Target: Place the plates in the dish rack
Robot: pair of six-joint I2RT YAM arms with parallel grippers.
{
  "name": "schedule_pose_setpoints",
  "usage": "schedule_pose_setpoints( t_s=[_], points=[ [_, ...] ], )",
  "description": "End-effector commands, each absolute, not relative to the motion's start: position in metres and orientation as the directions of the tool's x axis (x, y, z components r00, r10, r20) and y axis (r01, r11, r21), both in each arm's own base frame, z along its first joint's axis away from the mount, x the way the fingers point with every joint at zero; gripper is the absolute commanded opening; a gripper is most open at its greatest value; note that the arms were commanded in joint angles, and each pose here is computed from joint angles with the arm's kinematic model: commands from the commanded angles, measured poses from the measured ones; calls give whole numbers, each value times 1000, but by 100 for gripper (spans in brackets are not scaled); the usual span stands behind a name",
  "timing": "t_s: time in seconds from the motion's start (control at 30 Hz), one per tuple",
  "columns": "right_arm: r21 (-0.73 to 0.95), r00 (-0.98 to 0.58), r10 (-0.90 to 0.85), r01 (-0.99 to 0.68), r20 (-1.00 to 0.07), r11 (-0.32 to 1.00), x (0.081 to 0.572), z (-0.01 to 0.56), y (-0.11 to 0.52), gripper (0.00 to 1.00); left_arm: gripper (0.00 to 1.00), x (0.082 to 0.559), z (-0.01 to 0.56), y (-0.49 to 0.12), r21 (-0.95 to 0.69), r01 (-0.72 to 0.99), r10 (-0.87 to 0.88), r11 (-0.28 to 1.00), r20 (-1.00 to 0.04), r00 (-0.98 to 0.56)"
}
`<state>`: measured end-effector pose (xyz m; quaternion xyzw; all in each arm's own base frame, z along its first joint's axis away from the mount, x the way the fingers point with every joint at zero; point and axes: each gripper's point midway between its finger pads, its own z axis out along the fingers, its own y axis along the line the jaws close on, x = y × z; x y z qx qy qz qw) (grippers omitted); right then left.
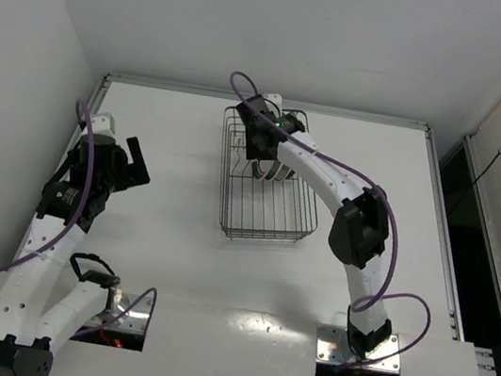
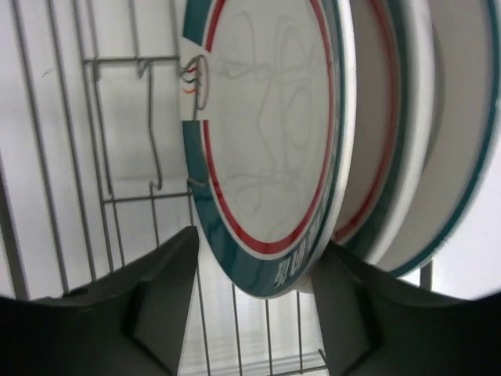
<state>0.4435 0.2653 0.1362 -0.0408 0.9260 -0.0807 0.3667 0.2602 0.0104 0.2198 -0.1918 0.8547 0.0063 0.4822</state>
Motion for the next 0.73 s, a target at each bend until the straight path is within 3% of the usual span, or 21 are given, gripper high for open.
schedule_pose_setpoints(
  t_s=[0.0,0.07,0.27,0.47,0.63,0.7],
  points=[
    [-94,-708,-104,-53,-699,994,442,179,265,57,93,265,224,15,-178,-348,-326,920,-840,-433],
    [-83,-719,-98,-56,-688,995,438,189,259,68,95,265,224,15,-178,-348,-326,920,-840,-433],
    [-39,-694,-104,-109,-713,993,414,243,244,82,98,266,222,16,-169,-357,-325,919,-838,-438],
    [-13,-642,-150,-212,-752,977,374,284,231,83,98,269,215,17,-160,-373,-331,914,-826,-456],
    [12,-638,-105,-177,-763,984,338,262,193,83,99,268,211,19,-147,-383,-329,912,-820,-468],
    [20,-634,-85,-157,-768,987,327,246,180,91,99,268,211,19,-147,-383,-329,912,-820,-468]
  ],
)
